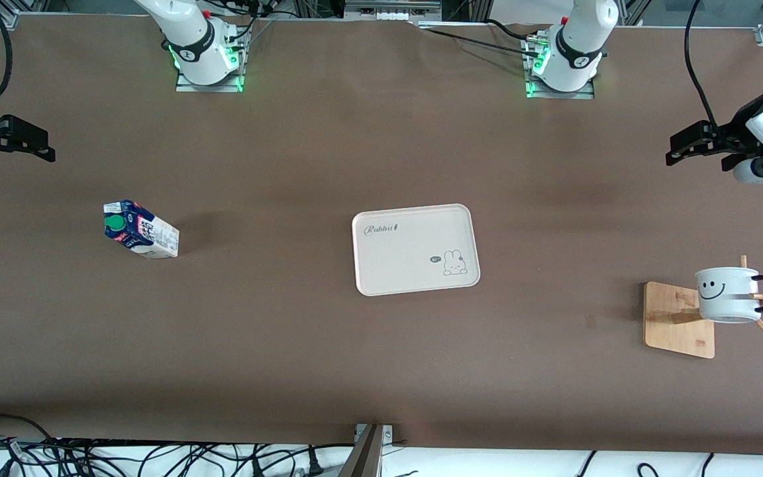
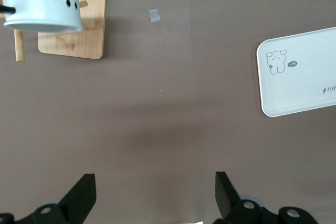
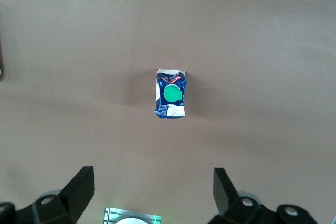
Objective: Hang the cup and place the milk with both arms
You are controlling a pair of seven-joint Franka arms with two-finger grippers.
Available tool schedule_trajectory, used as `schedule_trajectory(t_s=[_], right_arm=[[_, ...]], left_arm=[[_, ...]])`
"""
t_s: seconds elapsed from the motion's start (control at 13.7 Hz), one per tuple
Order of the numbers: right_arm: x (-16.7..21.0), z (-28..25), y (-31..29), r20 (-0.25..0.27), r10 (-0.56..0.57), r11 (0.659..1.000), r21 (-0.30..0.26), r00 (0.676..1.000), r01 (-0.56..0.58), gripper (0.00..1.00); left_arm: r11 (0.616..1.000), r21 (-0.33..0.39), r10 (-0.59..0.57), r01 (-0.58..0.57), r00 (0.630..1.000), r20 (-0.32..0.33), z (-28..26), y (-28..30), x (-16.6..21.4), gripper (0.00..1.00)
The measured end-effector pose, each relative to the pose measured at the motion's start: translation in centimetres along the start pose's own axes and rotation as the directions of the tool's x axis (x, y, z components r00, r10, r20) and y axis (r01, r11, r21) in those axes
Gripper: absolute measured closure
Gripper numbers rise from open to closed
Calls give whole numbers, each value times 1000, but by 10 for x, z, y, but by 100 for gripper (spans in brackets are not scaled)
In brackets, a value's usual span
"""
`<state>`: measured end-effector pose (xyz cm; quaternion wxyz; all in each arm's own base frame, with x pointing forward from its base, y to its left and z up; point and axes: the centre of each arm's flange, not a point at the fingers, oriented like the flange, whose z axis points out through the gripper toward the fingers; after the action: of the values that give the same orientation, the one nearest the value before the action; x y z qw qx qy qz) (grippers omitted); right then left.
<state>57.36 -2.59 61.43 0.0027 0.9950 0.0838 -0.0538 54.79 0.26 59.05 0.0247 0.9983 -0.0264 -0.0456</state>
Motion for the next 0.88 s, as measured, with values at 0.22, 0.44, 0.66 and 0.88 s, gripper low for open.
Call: schedule_trajectory(t_s=[0.22,0.44,0.66,0.88], right_arm=[[0,0,-1,0,-2,1000,0,1000,2,0],[0,0,0,3,-1,1000,-9,1000,1,0],[0,0,1,3,0,1000,-12,1000,1,0],[0,0,1,4,0,1000,-12,1000,0,0]], left_arm=[[1000,0,-13,13,1000,-17,-3,-4,1,0],[1000,6,-21,22,999,-38,-5,-10,4,0],[999,40,-12,14,998,-70,-12,-9,9,0],[999,44,-1,4,998,-69,-10,-3,12,0]])
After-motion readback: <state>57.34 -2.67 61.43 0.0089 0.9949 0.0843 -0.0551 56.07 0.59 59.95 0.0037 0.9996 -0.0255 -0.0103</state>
